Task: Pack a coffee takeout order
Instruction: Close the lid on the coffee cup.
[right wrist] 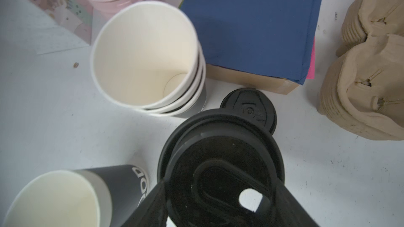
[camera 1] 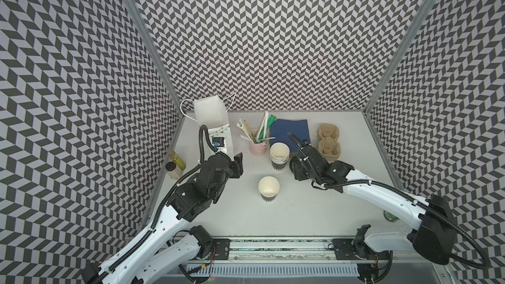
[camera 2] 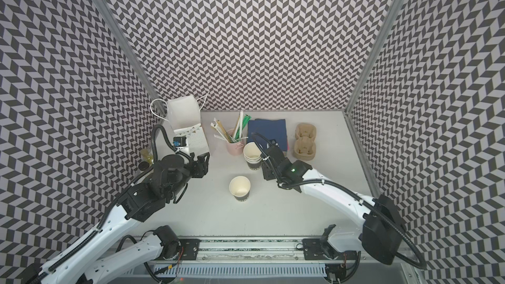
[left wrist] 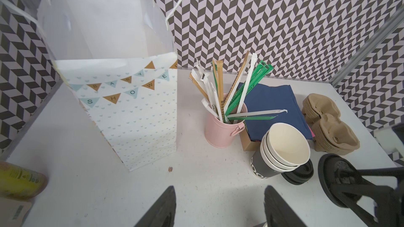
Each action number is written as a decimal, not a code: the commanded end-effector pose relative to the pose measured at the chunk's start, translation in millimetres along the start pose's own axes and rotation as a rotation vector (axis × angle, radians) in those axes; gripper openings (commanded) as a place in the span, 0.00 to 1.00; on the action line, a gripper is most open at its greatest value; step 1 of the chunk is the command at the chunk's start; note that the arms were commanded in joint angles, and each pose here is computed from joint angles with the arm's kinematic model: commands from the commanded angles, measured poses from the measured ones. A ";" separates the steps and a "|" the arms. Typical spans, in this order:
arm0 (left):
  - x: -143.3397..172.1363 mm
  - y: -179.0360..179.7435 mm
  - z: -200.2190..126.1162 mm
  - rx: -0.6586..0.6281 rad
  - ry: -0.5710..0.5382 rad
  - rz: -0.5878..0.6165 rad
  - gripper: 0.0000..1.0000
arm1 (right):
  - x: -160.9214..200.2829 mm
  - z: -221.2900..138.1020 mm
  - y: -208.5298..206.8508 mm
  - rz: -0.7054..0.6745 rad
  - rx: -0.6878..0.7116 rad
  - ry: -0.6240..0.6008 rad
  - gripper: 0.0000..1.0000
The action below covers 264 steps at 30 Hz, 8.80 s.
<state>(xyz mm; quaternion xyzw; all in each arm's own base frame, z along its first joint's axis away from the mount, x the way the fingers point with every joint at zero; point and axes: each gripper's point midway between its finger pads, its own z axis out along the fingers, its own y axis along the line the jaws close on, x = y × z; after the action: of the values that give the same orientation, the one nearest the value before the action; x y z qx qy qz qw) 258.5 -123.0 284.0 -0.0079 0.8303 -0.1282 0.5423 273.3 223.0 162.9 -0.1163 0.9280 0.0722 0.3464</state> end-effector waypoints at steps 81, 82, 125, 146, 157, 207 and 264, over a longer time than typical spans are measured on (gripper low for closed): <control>-3.1 21.0 -10.8 -0.051 -0.065 -0.036 0.76 | 30.5 -1.1 137.3 -0.329 -0.174 0.153 0.63; -2.9 21.0 -10.6 -0.051 -0.065 -0.034 0.76 | 31.3 -0.7 137.5 -0.336 -0.172 0.160 0.63; -4.3 23.1 -11.5 -0.055 -0.070 -0.037 0.76 | 36.6 -0.7 141.0 -0.369 -0.192 0.180 0.62; -2.4 21.7 -10.2 -0.049 -0.061 -0.035 0.76 | 71.1 16.0 143.4 -0.374 -0.235 0.263 0.62; -1.1 19.6 -11.0 -0.033 -0.054 -0.045 0.76 | 76.1 11.1 142.8 -0.385 -0.247 0.283 0.61; -10.6 33.2 -47.5 -0.024 -0.152 -0.170 0.77 | 95.9 12.5 156.2 -0.452 -0.268 0.352 0.61; 150.4 -24.6 18.8 0.240 0.380 -0.498 0.73 | 131.8 17.7 135.1 -0.538 -0.250 0.451 0.59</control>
<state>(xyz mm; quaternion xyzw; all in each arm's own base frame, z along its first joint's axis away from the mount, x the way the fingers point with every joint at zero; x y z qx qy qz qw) 204.6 -166.9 130.8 -0.1201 0.8855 -0.3207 0.3141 192.5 368.1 129.9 -0.3801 0.8822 0.1058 0.2571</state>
